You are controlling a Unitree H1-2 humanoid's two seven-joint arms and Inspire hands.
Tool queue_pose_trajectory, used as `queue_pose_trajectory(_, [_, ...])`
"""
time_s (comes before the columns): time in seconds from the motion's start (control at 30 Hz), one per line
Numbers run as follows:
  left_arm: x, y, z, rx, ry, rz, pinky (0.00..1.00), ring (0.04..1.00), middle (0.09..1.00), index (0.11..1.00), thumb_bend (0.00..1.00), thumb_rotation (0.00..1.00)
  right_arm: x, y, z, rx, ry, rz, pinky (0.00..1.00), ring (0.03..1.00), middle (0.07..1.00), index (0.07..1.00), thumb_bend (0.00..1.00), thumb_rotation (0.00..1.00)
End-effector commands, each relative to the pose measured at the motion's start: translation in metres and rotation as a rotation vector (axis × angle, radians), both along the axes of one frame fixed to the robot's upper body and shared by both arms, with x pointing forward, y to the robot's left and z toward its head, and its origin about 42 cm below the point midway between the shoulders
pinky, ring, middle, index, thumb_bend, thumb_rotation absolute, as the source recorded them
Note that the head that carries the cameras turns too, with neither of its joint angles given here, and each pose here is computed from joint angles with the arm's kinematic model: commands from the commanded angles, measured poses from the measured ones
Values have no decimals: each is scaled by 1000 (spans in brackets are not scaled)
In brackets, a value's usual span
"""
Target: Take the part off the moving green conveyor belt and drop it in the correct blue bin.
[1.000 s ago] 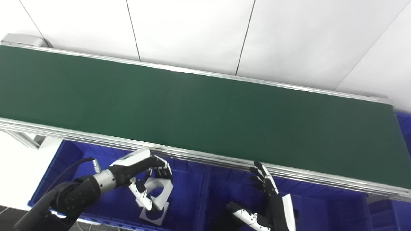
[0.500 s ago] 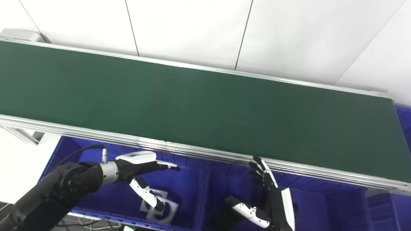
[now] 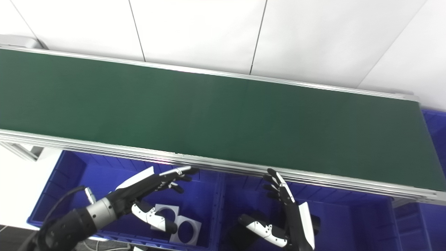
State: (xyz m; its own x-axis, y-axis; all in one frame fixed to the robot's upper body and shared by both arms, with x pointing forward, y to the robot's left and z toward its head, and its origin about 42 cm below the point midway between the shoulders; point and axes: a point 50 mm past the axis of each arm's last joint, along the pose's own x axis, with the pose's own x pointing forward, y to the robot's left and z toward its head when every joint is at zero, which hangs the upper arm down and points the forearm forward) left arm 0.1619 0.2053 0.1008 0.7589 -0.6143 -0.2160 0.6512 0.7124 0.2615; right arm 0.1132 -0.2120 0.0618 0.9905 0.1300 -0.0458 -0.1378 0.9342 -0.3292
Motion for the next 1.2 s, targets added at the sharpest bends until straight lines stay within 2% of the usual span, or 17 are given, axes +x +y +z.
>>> queue_pose_trajectory(0.0, [-10,-7,0,-109,-28,67,845,937,968,963,902,393,0,3,12,9,-59,15,722,781,845,898,840,443])
queue_pose_trajectory(0.1, [-17,-10,-8,-157,-2,116,915,959,979,984,867,372,-2,6,14,-2,-56,21,719,781,846,899,835,440])
queue_pose_trajectory(0.23, [-20,-9,-15,-176,-9,172,917,987,995,978,865,341,-3,9,15,-3,-49,26,716,780,838,897,830,427])
queue_pose_trajectory(0.5, [-18,-9,-24,-147,-46,175,898,951,975,957,863,303,-3,11,16,-19,-45,23,703,777,829,892,822,408])
queue_pose_trajectory(0.67, [-19,-10,-25,-171,-45,211,894,954,980,959,866,276,-3,10,14,-13,-44,18,691,774,828,889,819,407])
queue_pose_trajectory(0.87, [-20,-13,-27,-194,-51,273,912,944,964,947,823,208,-5,8,12,-11,-44,14,703,780,831,887,814,405])
queue_pose_trajectory(1.17, [-14,-16,-17,-195,-85,303,913,943,961,944,805,191,-10,8,15,-10,-33,-29,732,791,848,889,784,419])
